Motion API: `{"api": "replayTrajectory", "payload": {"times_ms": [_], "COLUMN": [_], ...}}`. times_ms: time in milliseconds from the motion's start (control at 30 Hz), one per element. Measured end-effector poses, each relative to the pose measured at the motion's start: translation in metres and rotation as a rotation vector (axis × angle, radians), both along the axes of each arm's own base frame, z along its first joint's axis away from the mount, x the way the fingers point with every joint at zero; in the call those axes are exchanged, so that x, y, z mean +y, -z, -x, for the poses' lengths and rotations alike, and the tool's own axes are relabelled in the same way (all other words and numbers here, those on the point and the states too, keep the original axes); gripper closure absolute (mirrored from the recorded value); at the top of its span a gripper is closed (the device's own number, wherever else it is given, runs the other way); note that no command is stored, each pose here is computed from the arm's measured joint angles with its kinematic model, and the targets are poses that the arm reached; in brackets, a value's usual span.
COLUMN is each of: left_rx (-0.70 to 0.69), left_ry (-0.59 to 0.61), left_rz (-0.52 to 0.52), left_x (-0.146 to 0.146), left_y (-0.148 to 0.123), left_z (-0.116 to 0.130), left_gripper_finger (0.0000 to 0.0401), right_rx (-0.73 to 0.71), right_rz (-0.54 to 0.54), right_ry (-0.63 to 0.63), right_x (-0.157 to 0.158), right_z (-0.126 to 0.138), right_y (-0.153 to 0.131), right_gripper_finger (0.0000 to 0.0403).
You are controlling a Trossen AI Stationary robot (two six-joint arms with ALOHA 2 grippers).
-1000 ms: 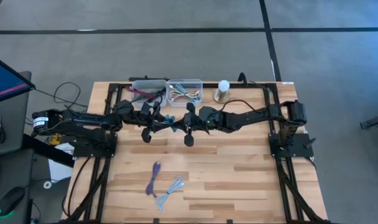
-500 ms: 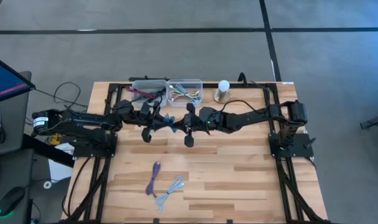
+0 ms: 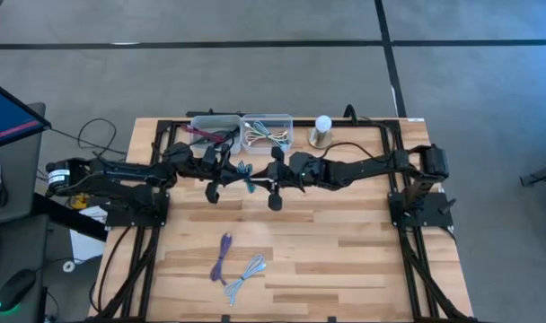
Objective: Pick & Place USB Port
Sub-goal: Put the black and blue USB cable into the gray bin
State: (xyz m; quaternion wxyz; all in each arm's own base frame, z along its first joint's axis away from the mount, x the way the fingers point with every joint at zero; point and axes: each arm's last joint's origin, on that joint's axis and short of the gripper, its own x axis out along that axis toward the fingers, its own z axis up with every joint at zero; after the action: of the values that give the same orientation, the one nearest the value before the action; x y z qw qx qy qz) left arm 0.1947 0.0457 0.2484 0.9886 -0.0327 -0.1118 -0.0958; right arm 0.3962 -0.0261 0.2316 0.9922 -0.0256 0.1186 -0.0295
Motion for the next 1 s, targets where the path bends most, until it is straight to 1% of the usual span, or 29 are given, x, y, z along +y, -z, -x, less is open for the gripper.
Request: {"api": "replayTrajectory", "payload": {"times_ms": [100,200,333,500,667,767,933,1000], "left_rx": [0.013,-0.005,0.001,0.084,0.050,0.038,0.136,0.174], "left_ry": [-0.012,-0.033,-0.084,-0.198,-0.331,-0.424,-0.593,-0.643], "left_rz": [0.003,-0.004,-0.011,-0.039,-0.058,-0.085,-0.034,-0.022], "left_x": [0.003,0.006,0.013,0.023,0.035,0.044,0.067,0.076], "left_y": [0.001,-0.002,-0.006,-0.006,-0.015,-0.018,-0.008,-0.003], "left_z": [0.001,0.005,0.014,0.035,0.057,0.068,0.081,0.084], "left_gripper_finger": [0.0393,0.0393,0.0393,0.0393,0.0393,0.0393,0.0393,0.0393], "right_rx": [0.032,0.050,0.028,0.067,0.057,0.054,0.058,0.054], "right_rz": [0.024,0.058,0.093,0.109,0.123,0.082,0.003,-0.020], "right_ry": [-0.002,-0.011,-0.010,0.042,0.078,0.101,0.165,0.182], "right_x": [0.000,0.001,0.002,0.004,0.013,0.020,0.033,0.039], "right_z": [0.009,0.021,0.045,0.080,0.117,0.137,0.162,0.171], "right_y": [-0.013,-0.029,-0.051,-0.057,-0.049,-0.036,-0.003,0.010], "right_gripper_finger": [0.0344,0.0343,0.0341,0.0341,0.0340,0.0340,0.0340,0.0340]}}
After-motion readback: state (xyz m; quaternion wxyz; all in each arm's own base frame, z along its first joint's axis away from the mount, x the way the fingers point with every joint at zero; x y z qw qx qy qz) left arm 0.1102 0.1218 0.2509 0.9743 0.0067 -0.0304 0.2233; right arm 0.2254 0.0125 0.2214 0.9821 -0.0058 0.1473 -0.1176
